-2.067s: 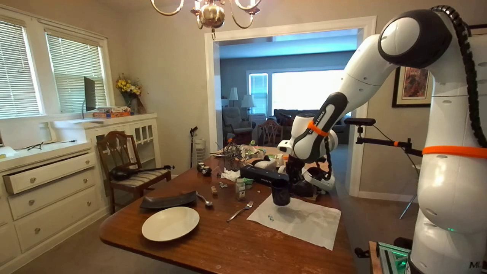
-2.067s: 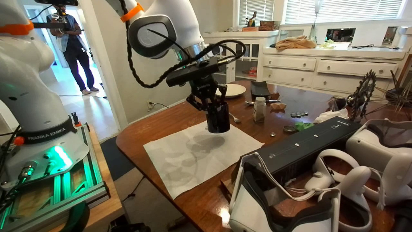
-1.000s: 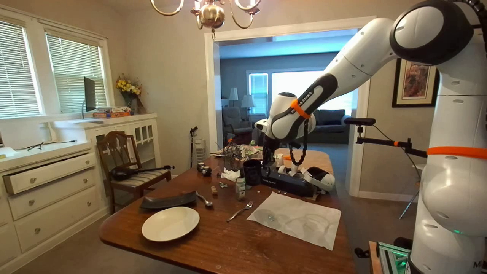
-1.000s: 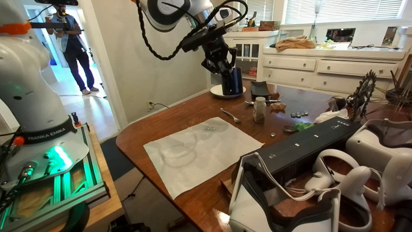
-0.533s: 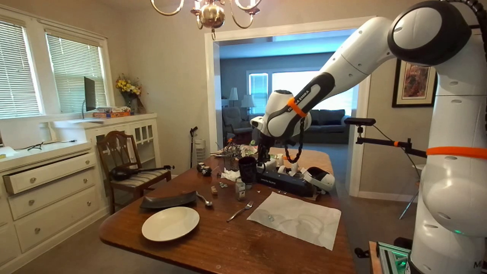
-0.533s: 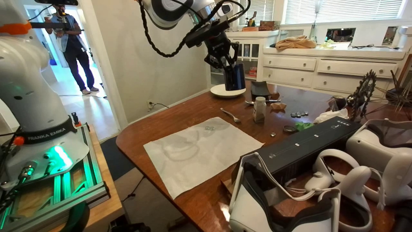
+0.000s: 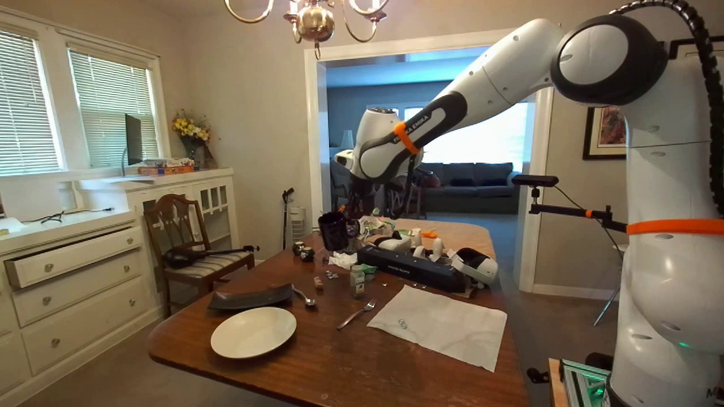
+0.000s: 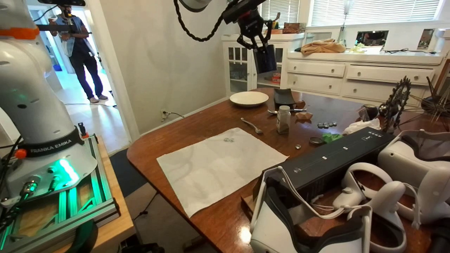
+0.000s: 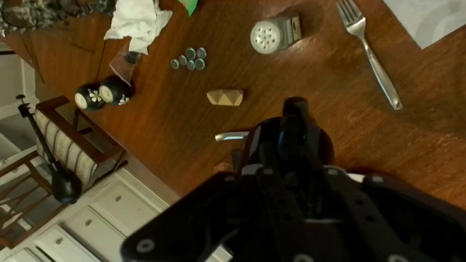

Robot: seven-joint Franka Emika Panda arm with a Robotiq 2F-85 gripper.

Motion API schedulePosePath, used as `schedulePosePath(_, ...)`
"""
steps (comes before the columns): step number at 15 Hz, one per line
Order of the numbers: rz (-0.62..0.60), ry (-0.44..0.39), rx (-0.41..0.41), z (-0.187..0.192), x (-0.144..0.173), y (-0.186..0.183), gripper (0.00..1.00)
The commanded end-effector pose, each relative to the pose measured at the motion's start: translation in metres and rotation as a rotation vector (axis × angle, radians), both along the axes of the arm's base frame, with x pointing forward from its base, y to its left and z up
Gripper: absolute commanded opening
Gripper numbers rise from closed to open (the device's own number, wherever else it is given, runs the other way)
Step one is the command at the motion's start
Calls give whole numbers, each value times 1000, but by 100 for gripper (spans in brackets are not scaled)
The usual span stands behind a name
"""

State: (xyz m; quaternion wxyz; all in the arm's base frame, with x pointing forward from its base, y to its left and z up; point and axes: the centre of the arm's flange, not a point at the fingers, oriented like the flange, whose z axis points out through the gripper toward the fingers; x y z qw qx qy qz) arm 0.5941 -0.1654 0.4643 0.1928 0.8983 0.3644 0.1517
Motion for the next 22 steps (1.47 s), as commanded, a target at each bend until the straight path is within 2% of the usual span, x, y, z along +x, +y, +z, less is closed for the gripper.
schedulePosePath(1, 42, 8, -34, 13, 63, 30, 5)
schedulePosePath(4, 81, 48, -77, 2, 87, 62, 5)
schedulePosePath(6, 90, 72, -77, -5, 93, 66, 5)
schedulePosePath(7, 100, 57, -60, -11, 74, 67, 20)
schedulePosePath(12, 101, 72, -66, -19, 84, 66, 20)
schedulePosePath(13, 98, 85, -90, -19, 88, 71, 5)
schedulePosePath(22, 227, 205, -265, -61, 147, 152, 5)
